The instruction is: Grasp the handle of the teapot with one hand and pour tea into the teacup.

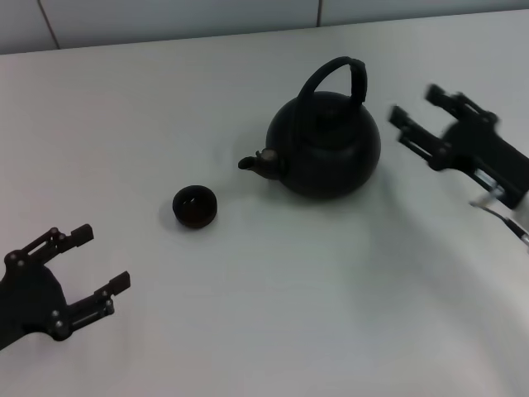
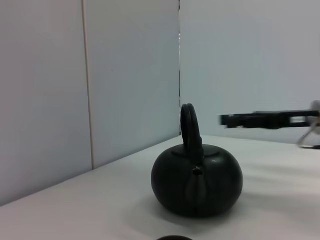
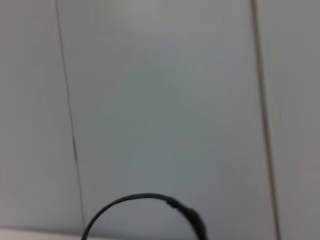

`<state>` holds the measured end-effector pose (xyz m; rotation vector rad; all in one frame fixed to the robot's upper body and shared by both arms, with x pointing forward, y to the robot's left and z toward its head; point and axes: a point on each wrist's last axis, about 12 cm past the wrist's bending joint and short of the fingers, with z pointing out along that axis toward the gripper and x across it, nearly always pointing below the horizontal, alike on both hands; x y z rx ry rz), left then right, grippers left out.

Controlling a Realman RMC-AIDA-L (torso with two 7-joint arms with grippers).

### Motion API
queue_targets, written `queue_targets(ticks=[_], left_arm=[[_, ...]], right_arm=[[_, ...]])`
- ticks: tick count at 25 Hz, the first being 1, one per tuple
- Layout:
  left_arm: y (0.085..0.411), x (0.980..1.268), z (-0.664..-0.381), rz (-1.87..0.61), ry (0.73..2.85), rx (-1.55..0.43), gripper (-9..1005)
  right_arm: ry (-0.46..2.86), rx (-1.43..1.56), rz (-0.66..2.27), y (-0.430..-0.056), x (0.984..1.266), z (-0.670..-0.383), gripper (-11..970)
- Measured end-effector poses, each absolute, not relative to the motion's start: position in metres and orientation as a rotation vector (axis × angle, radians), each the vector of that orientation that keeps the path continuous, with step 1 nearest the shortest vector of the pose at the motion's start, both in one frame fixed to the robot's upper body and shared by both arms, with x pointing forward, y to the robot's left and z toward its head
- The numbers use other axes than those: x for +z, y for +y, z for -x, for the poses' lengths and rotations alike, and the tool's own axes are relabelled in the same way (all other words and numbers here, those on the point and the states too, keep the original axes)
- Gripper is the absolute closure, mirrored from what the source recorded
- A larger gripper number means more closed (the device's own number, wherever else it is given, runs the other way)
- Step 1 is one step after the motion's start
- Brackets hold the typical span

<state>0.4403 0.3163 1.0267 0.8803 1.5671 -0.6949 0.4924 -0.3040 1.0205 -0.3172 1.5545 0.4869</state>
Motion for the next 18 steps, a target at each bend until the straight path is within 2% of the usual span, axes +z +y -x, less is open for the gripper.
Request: queue_targets(ticks=[5, 9, 12, 15, 16, 18], left_arm=[[0.315, 1.027, -0.445, -0.886, 1.575, -0.687, 188], [0.314, 1.03, -0.452, -0.894, 1.567, -0.692, 188], [0.315, 1.034, -0.459, -0.908, 1.573, -0.711, 188], [0.317, 1.04, -0.471, -0.95, 1.595, -0.746, 189], [0.317, 1.04, -0.471, -0.95, 1.595, -0.746, 189], [0.319, 1.054, -0.492, -1.057, 1.661, -0.828, 189]], right_arm=[[1.548, 0.467, 0.236, -0.313, 1.012, -0.466, 240], [1.528, 0.496, 0.269, -0.311, 1.014, -0.462, 241], [1.496, 0.58, 0.411, -0.308, 1.023, -0.461, 241], [1.552, 0.762, 0.717, -0.313, 1.04, -0.466, 240], [1.552, 0.762, 0.717, -0.313, 1.04, -0.466, 240], [1.627, 0.836, 0.913, -0.32, 1.058, -0.475, 240]])
